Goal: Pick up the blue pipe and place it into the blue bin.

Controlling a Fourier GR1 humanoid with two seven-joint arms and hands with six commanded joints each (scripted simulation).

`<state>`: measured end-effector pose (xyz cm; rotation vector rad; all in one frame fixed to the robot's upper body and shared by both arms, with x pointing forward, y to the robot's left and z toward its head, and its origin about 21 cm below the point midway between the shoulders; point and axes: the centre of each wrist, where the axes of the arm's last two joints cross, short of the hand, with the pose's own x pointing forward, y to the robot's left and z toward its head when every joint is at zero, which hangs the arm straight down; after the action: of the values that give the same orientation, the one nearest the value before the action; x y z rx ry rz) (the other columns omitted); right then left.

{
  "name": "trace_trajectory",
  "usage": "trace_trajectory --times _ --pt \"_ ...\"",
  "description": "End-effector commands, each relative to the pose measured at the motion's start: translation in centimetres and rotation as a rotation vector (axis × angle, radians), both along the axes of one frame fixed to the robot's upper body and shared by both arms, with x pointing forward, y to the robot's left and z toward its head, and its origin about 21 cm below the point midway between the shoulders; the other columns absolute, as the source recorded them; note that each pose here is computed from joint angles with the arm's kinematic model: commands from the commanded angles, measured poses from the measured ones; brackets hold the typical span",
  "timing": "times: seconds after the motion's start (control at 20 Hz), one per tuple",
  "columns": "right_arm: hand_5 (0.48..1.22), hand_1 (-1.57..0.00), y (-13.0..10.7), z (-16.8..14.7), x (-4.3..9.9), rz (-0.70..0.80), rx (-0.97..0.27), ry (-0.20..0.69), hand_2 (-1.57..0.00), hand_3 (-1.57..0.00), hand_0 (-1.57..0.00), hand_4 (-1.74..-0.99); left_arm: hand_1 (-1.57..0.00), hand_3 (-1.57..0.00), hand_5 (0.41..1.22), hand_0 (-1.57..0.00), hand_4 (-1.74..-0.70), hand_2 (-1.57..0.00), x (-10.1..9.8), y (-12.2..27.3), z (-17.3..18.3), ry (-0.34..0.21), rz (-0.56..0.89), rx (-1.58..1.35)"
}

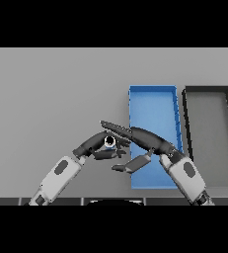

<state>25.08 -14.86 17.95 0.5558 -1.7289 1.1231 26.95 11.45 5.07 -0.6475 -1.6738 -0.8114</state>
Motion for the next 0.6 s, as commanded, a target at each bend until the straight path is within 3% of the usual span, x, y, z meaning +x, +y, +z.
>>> trace_trajectory --times 0.0,0.25,0.45,0.5,0.55 --pt "0.535 0.00 0.6 0.0 0.2 0.019 0.002 0.006 0.00 0.00 0.00 -1.251 -1.57 -1.48 1.221 -1.57 -1.73 -1.57 -0.1 0.1 -0.1 0.002 -0.002 -0.010" --pt "0.512 0.00 3.0 -0.1 1.5 0.041 -0.039 0.030 0.00 0.00 0.00 -1.222 -1.57 -1.51 1.221 -1.57 -1.73 -1.57 0.2 0.1 -0.2 0.028 -0.016 -0.003" --pt "0.516 -0.04 4.8 -0.2 3.0 0.083 -0.070 0.051 -0.07 -0.01 -0.01 -1.241 -1.57 -1.47 1.221 -1.57 -1.72 -1.57 0.2 0.0 -0.2 0.045 -0.032 -0.001" --pt "0.519 -0.08 5.2 0.0 3.4 0.093 -0.073 0.052 -0.11 -0.04 -0.05 -1.268 -1.57 -1.40 1.221 -1.57 -1.72 -1.57 0.1 -0.1 0.0 0.044 -0.046 -0.018" --pt "0.523 -0.17 5.5 0.2 3.4 0.113 -0.076 0.050 -0.19 -0.11 -0.14 -1.308 -1.39 -1.15 1.221 -1.50 -1.63 -1.37 0.1 -0.2 0.2 -0.003 -0.052 -0.016"
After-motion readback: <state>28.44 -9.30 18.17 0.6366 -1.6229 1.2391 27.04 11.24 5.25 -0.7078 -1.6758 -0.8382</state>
